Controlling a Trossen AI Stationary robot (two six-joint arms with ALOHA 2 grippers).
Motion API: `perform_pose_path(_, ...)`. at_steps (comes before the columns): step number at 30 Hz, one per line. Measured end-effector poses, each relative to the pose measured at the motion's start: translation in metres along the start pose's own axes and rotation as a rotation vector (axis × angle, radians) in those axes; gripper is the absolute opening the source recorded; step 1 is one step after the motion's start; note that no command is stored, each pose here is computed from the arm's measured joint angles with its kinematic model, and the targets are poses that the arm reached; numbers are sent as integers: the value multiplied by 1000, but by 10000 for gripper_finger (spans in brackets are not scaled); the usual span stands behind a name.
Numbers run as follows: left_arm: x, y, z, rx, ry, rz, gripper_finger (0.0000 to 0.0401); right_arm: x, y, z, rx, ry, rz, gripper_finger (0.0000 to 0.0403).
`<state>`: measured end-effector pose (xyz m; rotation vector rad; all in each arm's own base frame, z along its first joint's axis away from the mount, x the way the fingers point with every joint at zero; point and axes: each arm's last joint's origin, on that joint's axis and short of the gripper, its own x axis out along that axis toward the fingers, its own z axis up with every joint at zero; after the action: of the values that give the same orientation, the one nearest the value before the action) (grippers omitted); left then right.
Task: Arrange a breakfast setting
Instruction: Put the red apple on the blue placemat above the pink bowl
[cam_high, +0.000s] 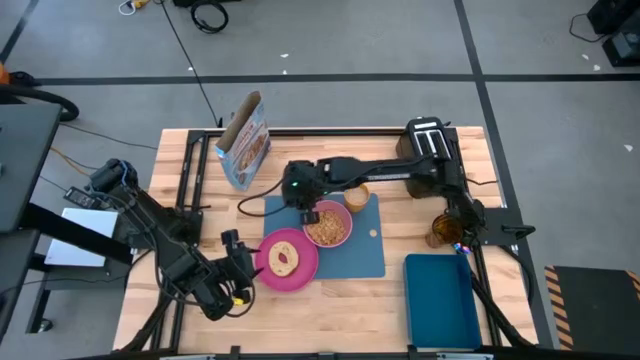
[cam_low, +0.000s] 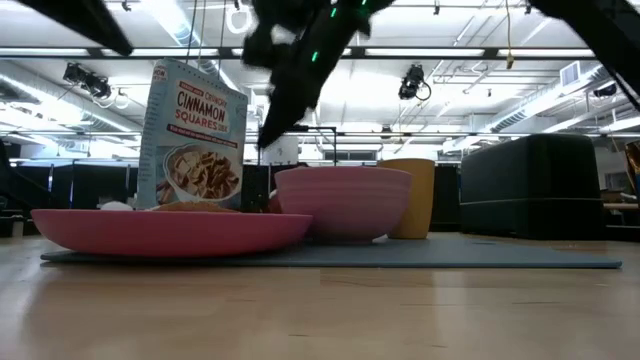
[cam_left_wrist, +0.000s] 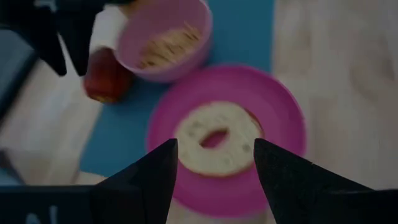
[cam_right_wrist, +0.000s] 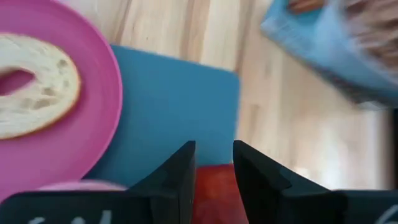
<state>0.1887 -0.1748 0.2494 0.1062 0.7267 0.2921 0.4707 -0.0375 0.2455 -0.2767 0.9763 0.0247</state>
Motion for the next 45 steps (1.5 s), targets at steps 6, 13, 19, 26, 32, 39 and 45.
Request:
perform_pose_path(6,14,15,12,-59,-52,123,220,-70,18,3,-12,48,-29,117)
perform_pose_path(13,46,39,43,-21,-55,135,220,-107,21,-20,-32,137,-97,118)
perform_pose_path(19,70,71,58,4,-28,221,220,-98,-13,-52,16,134,-100,153)
perform_pose_path(26,103,116,76,-55,7,164,220,-74,-51,-76,34,100,-111,214)
perform_pose_path(32,122,166,86,-187,-11,54,228,-115,-54,-82,65,90,-114,221)
perform_pose_path(39,145,194,115,-192,-8,46,302,-173,-43,-95,155,96,-111,220)
perform_pose_path(45,177,215,122,-180,139,94,319,-207,-35,-99,195,31,-124,220)
